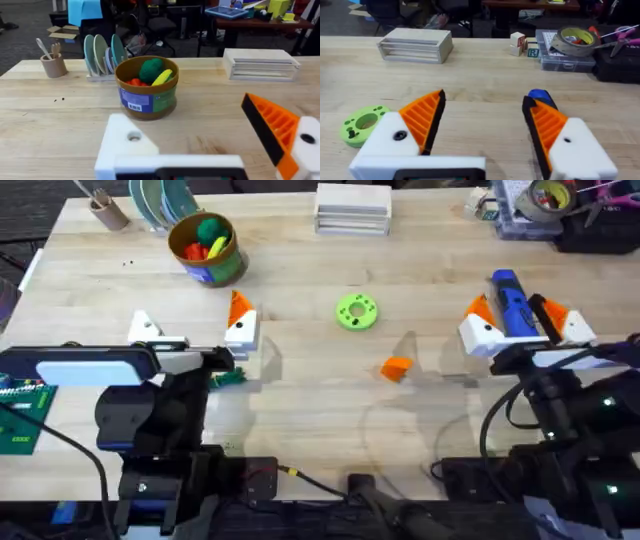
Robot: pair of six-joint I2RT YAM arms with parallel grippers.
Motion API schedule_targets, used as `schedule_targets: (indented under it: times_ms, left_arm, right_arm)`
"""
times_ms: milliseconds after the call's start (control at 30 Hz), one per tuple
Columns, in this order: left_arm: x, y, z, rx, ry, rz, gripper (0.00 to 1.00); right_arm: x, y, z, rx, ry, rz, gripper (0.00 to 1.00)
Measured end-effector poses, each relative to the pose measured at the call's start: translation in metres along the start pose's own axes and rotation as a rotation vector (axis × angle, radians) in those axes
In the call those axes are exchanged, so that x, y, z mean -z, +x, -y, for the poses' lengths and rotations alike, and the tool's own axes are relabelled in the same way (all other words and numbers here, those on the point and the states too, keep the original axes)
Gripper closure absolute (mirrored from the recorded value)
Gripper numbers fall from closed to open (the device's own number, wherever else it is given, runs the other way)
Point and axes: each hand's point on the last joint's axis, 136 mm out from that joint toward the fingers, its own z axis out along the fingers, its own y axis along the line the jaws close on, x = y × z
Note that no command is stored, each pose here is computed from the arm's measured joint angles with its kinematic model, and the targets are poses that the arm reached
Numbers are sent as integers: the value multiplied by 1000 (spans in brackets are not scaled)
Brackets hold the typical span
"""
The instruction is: Pick up the gripper from the table and insert it into the empty holder that is missing its gripper. Then pick up a screw, insert it into the mounting hole, and use the screwdriver to tighten it. Finally, clean up the table by picking up the vegetable and placing it into the bucket.
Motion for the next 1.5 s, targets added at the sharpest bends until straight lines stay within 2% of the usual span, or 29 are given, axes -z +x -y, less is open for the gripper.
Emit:
schedule_targets:
  times_ms: [100,200,267,400,533,667,800,933,1100,1200,1400,1500]
  left_arm:
    - [0,3,1,0,7,-14,8]
    - [2,15,2,0,9,-74,8]
    - [4,14,1,0,9,-103,8]
    - [14,-5,-1,-1,-3,-166,8]
    - [22,-27,-4,-15,-20,-263,8]
    - [27,-42,-5,-94,-10,-425,8]
    - [32,-49,-5,-239,42,-614,10]
    - [38,-39,-6,-342,110,-803,7]
    - [47,-3,-5,-384,182,-1028,7]
    - [47,6,-1,-403,218,-1075,8]
    - [61,17,3,-421,257,-1144,8]
    - [72,40,2,-421,275,-1210,8]
  right_arm:
    - [0,0,0,-39,0,0,9]
    - [0,0,0,-94,0,-3,9]
    - [2,0,0,-119,1,-18,9]
    - [8,1,-1,-144,3,-83,9]
    - [18,-13,-1,-155,8,-158,9]
    - [30,-40,-2,-160,11,-220,11]
    - [36,-69,-4,-161,4,-246,10]
    - [34,-88,-11,-165,-33,-248,10]
    - [33,-78,-19,-175,-78,-305,10]
    - [34,-76,-22,-177,-92,-315,10]
    - [35,-74,-24,-180,-104,-326,9]
    - [36,-71,-24,-181,-103,-336,9]
